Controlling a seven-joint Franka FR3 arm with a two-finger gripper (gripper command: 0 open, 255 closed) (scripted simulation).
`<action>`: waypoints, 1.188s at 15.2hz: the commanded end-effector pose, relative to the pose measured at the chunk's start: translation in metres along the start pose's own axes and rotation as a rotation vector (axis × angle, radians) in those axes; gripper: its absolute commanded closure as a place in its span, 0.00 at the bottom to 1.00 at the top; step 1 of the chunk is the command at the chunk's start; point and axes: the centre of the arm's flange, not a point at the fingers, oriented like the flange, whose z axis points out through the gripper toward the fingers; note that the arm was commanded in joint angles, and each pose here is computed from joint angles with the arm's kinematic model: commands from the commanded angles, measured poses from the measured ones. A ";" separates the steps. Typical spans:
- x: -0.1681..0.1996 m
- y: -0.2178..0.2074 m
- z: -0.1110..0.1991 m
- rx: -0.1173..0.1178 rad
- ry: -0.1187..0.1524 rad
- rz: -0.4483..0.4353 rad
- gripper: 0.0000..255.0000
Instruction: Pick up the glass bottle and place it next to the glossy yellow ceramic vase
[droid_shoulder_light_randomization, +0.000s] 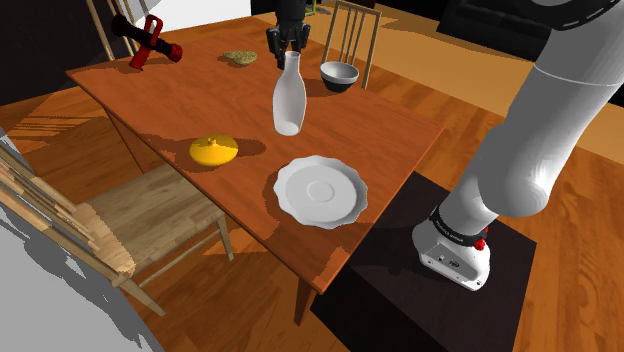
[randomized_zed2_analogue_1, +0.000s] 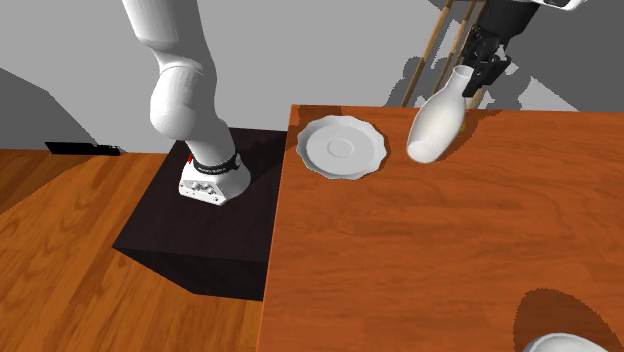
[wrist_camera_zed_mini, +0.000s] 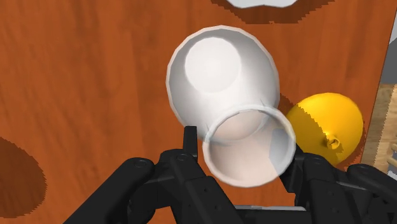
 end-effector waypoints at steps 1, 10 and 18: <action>0.000 0.000 0.010 0.000 0.001 0.000 1.00; 0.000 0.001 0.058 0.000 0.001 0.000 1.00; 0.000 0.001 0.066 0.000 0.001 0.000 1.00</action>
